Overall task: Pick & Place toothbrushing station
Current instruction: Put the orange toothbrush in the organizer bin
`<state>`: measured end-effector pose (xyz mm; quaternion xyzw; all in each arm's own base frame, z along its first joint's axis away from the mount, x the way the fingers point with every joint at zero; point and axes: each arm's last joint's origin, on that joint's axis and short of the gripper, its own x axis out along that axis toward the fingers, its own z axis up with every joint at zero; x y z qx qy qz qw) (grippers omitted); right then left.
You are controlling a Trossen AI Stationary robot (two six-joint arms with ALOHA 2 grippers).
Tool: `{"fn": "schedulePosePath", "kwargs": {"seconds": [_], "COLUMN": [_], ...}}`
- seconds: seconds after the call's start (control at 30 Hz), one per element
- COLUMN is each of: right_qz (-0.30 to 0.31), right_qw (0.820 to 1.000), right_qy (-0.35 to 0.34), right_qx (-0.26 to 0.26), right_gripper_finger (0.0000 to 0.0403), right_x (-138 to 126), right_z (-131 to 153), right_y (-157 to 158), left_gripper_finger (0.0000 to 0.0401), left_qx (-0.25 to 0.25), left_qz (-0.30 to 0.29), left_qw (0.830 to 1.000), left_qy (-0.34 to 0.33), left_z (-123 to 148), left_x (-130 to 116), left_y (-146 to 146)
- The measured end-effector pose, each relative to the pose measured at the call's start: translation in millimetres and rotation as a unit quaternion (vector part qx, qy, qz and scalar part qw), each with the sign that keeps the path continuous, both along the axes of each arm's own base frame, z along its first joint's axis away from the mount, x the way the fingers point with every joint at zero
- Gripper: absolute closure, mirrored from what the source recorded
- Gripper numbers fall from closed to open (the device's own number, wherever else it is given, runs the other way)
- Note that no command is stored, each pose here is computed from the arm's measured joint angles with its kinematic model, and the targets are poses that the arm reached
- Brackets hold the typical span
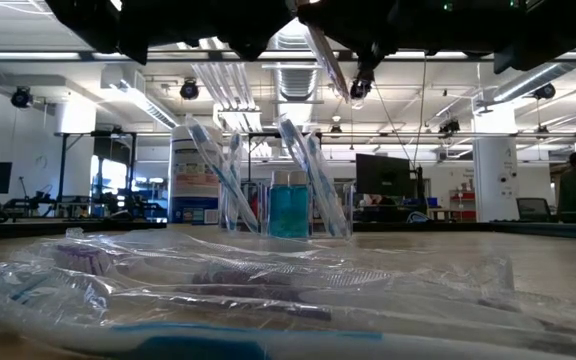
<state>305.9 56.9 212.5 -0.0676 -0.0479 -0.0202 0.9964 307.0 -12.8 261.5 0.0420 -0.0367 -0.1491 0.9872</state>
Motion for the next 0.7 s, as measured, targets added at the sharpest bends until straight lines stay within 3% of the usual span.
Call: {"fn": "schedulePosePath", "kwargs": {"seconds": [0.3, 0.4, 0.53, 0.7], "right_qz": [0.0, 0.0, 0.001, 0.001], "right_qw": [1.0, 1.0, 1.0, 1.0], "right_qy": [0.001, 0.001, 0.0, 0.0], "right_qx": [0.0, 0.0, 0.003, 0.006], "right_gripper_finger": [0.039, 0.039, 0.039, 0.0389], "right_x": [0.0, 0.0, 0.0, 0.0], "right_z": [-0.1, -0.1, 0.0, 0.0], "right_y": [0.1, 0.1, 0.2, 0.2], "left_gripper_finger": [0.0224, 0.0269, 0.0365, 0.0376], "left_qx": [-0.003, -0.007, -0.009, -0.004], "left_qz": [0.0, 0.0, 0.003, 0.01], "left_qw": [1.0, 1.0, 1.0, 1.0], "left_qy": [-0.006, -0.004, -0.005, -0.005], "left_z": [3.8, 3.7, 4.5, 4.7], "left_x": [7.9, 7.9, 7.6, 7.3], "left_y": [-0.1, -0.1, 0.1, 0.4]}}
